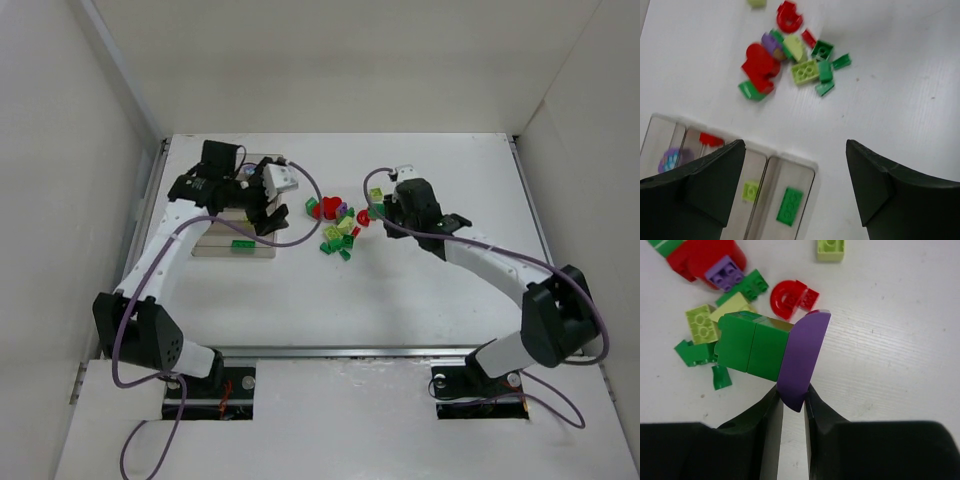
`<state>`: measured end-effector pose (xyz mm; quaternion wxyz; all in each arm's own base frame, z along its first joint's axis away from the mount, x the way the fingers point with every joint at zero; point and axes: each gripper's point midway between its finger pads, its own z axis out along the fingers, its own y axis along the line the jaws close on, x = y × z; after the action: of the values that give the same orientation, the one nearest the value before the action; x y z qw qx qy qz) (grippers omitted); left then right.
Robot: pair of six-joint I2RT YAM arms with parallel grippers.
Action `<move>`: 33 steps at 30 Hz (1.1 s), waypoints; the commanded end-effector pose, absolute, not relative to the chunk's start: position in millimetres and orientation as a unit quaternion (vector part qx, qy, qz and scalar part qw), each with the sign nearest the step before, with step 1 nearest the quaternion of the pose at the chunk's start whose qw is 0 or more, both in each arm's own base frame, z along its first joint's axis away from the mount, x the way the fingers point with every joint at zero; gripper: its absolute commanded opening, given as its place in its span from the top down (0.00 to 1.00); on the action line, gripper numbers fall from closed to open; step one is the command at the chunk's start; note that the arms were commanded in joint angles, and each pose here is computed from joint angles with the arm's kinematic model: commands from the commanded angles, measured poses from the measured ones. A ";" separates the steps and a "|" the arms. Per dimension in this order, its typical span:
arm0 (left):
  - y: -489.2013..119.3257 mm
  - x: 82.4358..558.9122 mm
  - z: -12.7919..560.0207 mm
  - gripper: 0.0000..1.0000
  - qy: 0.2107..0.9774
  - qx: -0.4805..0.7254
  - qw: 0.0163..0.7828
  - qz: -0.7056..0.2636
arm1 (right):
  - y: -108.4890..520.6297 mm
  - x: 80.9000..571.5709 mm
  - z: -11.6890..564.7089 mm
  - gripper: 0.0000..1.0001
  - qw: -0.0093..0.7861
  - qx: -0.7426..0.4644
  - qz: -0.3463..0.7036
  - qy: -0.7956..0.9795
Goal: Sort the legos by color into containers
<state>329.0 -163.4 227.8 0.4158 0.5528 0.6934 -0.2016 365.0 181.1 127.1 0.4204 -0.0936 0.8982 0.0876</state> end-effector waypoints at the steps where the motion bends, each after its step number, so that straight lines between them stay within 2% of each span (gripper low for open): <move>1: -204.8 314.2 254.6 0.21 0.619 0.613 0.426 -0.244 | 214.3 358.3 170.0 1.00 0.470 -0.158 0.122 0.860; 3: -229.3 308.8 281.2 0.19 0.590 0.612 0.439 -0.291 | 222.0 353.6 193.4 1.00 0.502 -0.183 0.121 0.837; 7: -260.5 319.7 322.0 0.16 0.606 0.529 0.429 -0.411 | 230.2 345.8 240.2 1.00 0.559 -0.192 0.150 0.793; 9: -269.0 325.9 325.4 0.16 0.639 0.469 0.379 -0.478 | 230.2 339.3 265.3 1.00 0.592 -0.193 0.171 0.764; 13: -282.9 326.0 329.9 0.16 0.635 0.429 0.310 -0.563 | 235.9 326.7 284.6 1.00 0.620 -0.237 0.186 0.724; 14: -283.8 328.3 330.0 0.12 0.636 0.427 0.308 -0.564 | 236.5 323.6 289.2 1.00 0.624 -0.246 0.189 0.717; 17: -297.7 327.1 341.0 0.11 0.640 0.398 0.287 -0.591 | 238.7 321.3 284.8 1.00 0.621 -0.265 0.188 0.714; 18: -305.7 332.8 359.9 0.11 0.607 0.416 0.329 -0.591 | 239.6 320.6 284.8 1.00 0.621 -0.271 0.188 0.711; 23: -316.3 316.7 379.8 0.08 0.579 0.403 0.346 -0.618 | 239.1 319.9 290.5 1.00 0.627 -0.269 0.190 0.706; 27: -322.9 307.0 356.5 0.10 0.601 0.415 0.309 -0.610 | 239.1 319.9 290.5 1.00 0.627 -0.269 0.190 0.706; 28: -320.7 307.4 346.7 0.11 0.627 0.400 0.297 -0.599 | 239.1 319.9 290.5 1.00 0.627 -0.269 0.190 0.706; 33: -328.6 310.1 326.0 0.16 0.641 0.432 0.298 -0.560 | 239.6 320.6 293.1 1.00 0.631 -0.268 0.191 0.702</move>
<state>317.3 -328.6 318.1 0.2829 0.3965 0.6501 -0.5831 319.3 235.2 270.9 0.6008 -0.2682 0.7314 0.1794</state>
